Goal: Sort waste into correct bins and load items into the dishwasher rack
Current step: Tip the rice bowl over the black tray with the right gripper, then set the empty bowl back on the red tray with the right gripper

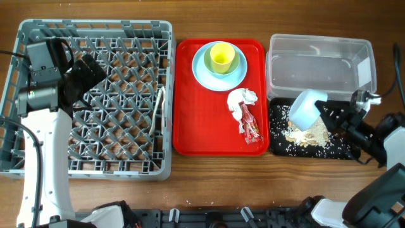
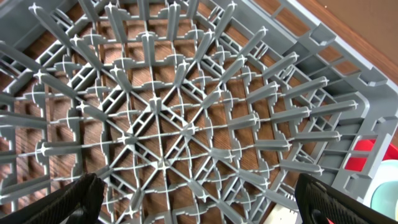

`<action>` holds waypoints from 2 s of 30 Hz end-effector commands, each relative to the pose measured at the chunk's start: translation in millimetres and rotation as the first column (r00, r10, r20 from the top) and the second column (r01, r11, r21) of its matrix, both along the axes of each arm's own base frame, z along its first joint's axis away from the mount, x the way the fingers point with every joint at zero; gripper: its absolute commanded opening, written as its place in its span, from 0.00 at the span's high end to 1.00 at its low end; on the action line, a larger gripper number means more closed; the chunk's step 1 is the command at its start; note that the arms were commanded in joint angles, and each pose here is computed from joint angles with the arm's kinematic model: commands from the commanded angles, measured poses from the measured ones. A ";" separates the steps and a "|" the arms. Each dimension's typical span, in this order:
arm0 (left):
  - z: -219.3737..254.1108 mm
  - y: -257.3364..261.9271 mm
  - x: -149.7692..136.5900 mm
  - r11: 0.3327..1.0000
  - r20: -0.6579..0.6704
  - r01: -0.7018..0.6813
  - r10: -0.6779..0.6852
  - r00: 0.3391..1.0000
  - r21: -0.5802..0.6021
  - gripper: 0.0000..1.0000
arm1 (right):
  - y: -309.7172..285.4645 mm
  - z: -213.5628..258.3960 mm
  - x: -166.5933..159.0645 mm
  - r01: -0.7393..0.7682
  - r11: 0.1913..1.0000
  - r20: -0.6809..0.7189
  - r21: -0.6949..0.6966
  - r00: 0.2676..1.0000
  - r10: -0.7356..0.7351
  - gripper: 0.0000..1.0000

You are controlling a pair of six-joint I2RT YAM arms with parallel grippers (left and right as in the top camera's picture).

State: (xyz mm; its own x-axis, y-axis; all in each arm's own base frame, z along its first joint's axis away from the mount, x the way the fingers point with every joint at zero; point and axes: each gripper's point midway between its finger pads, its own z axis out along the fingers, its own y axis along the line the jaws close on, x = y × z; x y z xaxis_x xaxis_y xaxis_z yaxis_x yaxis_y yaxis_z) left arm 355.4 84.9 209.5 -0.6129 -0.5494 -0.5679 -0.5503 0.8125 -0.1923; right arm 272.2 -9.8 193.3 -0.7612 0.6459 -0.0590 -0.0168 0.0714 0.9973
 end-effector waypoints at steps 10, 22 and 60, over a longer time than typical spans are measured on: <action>3.0 1.8 1.3 1.000 0.011 -0.011 0.011 1.000 -0.003 0.00 | 5.1 -11.1 0.0 -0.038 0.997 -0.010 -0.070 0.999 0.037 0.96; 3.0 1.8 1.3 1.000 0.011 -0.011 0.011 1.000 -0.003 0.00 | 28.7 65.3 -24.3 -0.010 0.996 0.188 -0.089 0.982 0.027 0.96; 3.1 1.7 1.4 1.000 0.012 -0.011 0.011 1.000 -0.004 0.00 | 322.8 -43.4 -7.3 -0.212 0.136 -0.109 -0.968 0.838 0.535 0.22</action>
State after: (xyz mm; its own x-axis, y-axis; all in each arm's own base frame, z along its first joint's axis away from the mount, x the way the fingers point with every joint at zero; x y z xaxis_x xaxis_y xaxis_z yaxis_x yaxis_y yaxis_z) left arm 355.5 85.0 209.5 -0.6129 -0.5491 -0.5682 -0.5500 0.8128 -0.1922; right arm 258.4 320.2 96.8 -0.7893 -0.3867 -0.4769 -0.5008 0.8548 0.1357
